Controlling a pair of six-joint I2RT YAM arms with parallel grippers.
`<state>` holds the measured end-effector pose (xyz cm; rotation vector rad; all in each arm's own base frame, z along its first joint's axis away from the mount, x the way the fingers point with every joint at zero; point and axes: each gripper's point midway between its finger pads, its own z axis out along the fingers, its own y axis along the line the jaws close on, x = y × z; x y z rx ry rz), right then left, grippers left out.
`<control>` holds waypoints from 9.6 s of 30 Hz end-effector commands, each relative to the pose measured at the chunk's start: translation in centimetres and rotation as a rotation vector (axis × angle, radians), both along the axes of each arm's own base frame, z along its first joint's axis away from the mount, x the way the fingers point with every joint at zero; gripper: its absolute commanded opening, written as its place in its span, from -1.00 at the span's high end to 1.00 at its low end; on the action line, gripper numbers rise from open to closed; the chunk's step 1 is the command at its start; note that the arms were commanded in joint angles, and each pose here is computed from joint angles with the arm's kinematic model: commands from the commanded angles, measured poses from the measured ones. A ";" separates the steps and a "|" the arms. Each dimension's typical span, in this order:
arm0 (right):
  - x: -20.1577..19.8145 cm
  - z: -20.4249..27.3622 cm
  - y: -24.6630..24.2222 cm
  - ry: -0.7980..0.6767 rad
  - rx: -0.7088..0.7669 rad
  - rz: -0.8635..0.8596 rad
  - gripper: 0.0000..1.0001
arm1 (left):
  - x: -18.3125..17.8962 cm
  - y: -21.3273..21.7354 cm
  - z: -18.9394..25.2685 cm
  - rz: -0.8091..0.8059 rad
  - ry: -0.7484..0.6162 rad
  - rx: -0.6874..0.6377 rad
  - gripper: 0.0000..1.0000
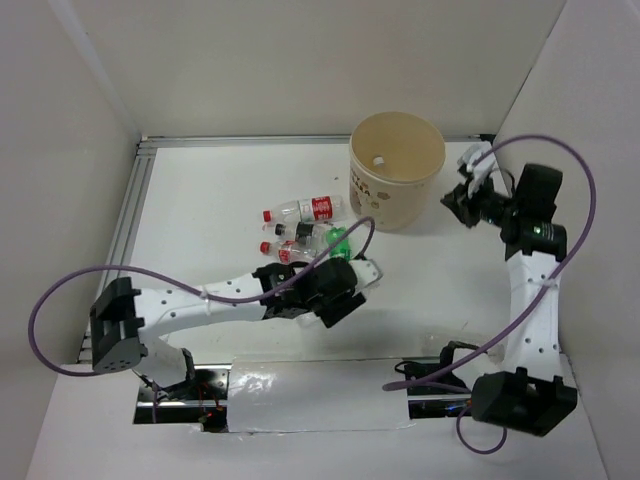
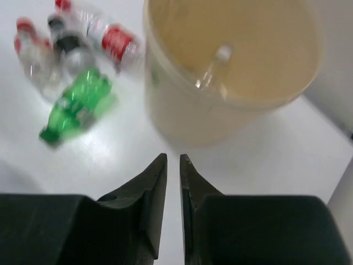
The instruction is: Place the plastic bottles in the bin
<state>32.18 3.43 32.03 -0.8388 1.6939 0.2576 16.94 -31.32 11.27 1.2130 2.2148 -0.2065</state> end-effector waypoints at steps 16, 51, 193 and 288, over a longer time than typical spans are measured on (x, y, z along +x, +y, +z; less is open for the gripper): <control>-8.9 -14.7 -4.5 0.410 -0.187 -0.116 -0.19 | 22.3 -13.0 33.7 0.186 -0.460 -0.958 0.89; -12.6 -14.9 -4.5 0.461 -0.300 -0.075 -0.62 | 35.6 -15.3 31.2 0.388 -0.240 -1.646 0.03; -14.3 -12.6 3.8 0.411 -0.390 0.340 -0.54 | 9.8 1.4 5.3 1.223 0.403 -0.752 -1.00; -5.6 -5.5 -7.5 0.260 0.078 -0.386 -0.53 | 5.3 -15.7 6.6 -0.044 -0.225 -0.673 1.00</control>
